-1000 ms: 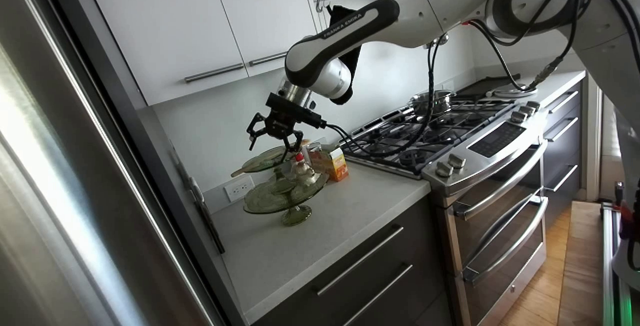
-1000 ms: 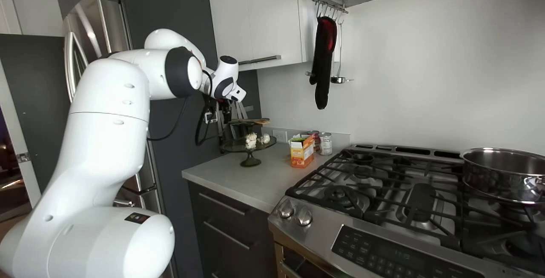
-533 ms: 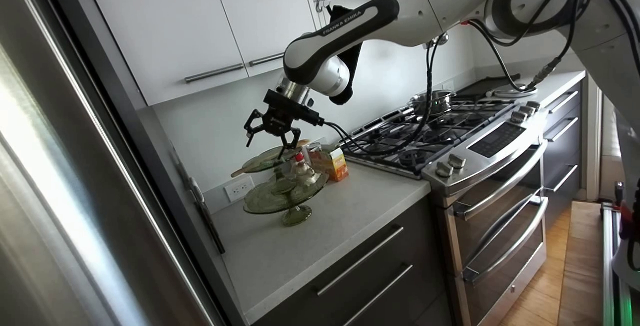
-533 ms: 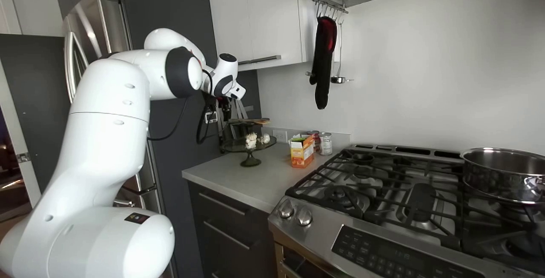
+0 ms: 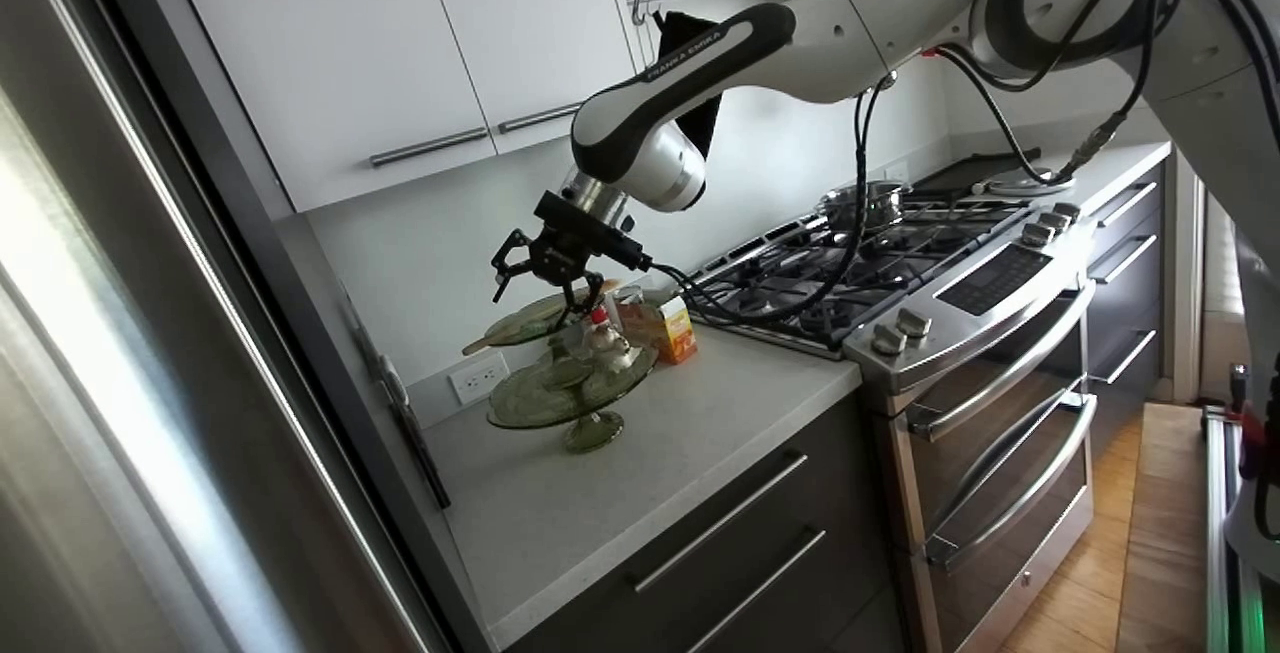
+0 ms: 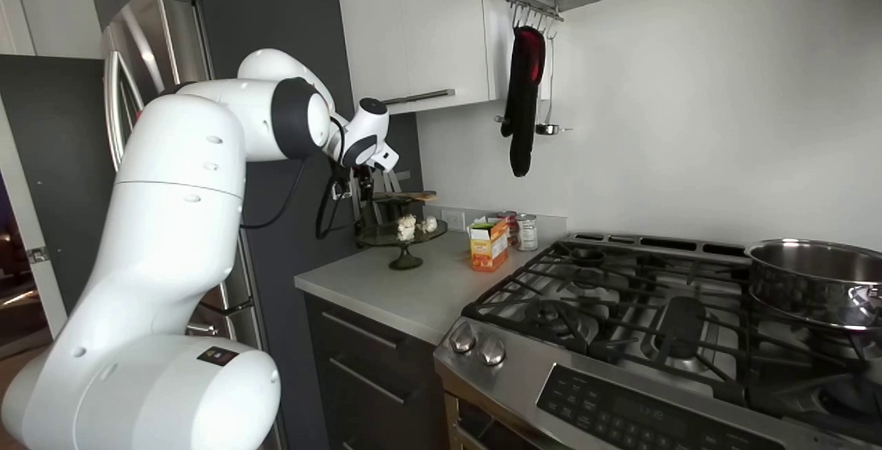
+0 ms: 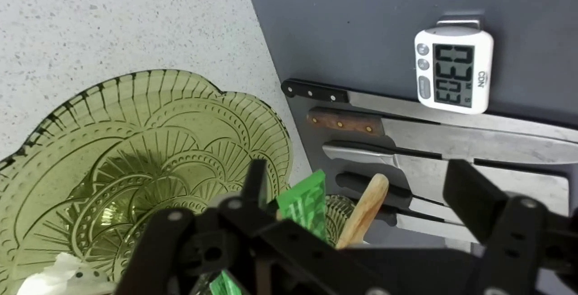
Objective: Pick up one green packet from the top of the serving tray and put it in the orange box
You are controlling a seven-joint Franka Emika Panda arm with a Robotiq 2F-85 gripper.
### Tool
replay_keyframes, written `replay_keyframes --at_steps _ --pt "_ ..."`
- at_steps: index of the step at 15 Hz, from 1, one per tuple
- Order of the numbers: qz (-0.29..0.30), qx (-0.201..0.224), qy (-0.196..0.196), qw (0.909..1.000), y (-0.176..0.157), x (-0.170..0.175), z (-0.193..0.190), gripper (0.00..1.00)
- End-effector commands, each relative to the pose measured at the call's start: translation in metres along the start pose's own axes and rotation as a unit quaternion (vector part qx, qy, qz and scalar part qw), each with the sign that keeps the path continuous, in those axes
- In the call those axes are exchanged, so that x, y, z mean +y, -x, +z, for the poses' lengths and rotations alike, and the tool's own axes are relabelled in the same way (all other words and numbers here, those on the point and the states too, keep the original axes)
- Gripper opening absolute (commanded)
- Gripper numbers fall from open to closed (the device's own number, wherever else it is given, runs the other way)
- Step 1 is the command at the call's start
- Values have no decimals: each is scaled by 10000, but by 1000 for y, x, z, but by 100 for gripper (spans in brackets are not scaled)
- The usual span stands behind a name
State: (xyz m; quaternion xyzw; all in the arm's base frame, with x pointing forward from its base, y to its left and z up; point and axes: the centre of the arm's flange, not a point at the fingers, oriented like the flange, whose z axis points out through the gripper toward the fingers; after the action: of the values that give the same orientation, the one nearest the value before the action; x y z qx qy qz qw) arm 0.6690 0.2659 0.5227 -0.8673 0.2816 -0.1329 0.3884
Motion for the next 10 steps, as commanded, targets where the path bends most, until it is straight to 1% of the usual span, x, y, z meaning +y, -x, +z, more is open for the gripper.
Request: replay_keyframes --at_steps 1,6,10 --pt "136 74 -378 9992 0 45 -2 100" --pt "80 96 -823 9965 -7 81 5 100" --pt "44 104 -1163 9932 -12 98 -1 100"
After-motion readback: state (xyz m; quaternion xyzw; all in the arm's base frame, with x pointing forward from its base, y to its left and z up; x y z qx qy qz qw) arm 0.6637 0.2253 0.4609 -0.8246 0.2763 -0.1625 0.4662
